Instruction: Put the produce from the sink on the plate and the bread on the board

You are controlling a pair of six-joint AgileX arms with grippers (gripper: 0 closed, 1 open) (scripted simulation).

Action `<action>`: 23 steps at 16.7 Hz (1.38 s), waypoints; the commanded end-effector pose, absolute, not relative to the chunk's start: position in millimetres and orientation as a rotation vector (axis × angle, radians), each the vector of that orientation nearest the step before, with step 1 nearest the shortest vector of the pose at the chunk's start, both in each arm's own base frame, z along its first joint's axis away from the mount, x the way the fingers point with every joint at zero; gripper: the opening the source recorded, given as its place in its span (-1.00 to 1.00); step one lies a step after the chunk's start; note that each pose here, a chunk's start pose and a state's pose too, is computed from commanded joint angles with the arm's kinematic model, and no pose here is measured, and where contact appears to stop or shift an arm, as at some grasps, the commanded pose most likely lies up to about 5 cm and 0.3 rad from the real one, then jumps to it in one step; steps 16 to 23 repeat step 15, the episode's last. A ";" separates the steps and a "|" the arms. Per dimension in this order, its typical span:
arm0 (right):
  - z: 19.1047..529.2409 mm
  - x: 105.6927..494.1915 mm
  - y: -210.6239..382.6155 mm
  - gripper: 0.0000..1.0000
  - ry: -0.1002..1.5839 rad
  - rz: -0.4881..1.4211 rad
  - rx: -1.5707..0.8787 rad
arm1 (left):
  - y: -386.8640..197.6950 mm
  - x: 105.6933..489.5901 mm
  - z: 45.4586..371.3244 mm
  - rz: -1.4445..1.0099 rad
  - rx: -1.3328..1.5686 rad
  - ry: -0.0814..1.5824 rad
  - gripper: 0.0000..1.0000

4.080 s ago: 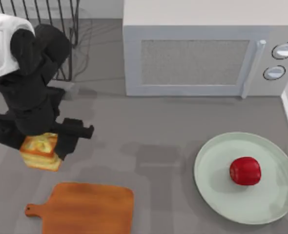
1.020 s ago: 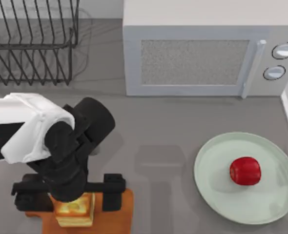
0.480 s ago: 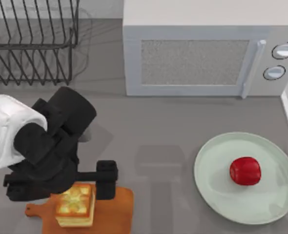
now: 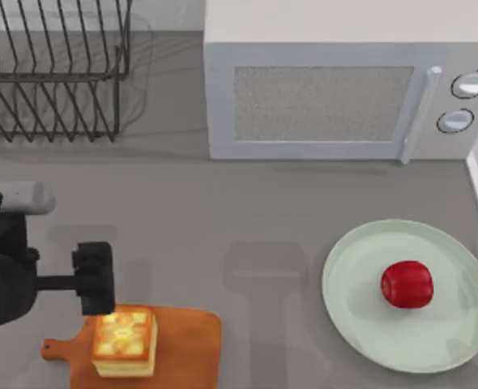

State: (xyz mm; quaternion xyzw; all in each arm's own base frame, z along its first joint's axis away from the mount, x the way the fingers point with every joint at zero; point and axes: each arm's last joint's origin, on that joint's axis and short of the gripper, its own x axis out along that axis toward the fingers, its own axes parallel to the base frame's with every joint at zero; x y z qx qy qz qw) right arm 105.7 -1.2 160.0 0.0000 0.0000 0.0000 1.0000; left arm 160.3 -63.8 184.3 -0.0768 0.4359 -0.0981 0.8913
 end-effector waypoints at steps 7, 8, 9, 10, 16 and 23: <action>160.0 105.7 -1.2 1.00 0.000 0.000 0.000 | -15.8 115.2 172.0 -0.113 -0.100 0.284 1.00; 160.0 105.7 -1.2 1.00 0.000 0.000 0.000 | -12.0 112.0 169.0 -0.089 -0.080 0.212 1.00; 160.0 105.7 -1.2 1.00 0.000 0.000 0.000 | -8.8 109.8 166.3 -0.066 -0.060 0.150 1.00; 160.0 105.7 -1.2 1.00 0.000 0.000 0.000 | -6.1 108.1 164.0 -0.045 -0.040 0.098 1.00; 160.0 105.7 -1.2 1.00 0.000 0.000 0.000 | -1.2 105.7 160.0 0.000 0.000 0.000 1.00; 160.0 105.7 -1.2 1.00 0.000 0.000 0.000 | -1.2 105.7 160.0 0.000 0.000 0.000 1.00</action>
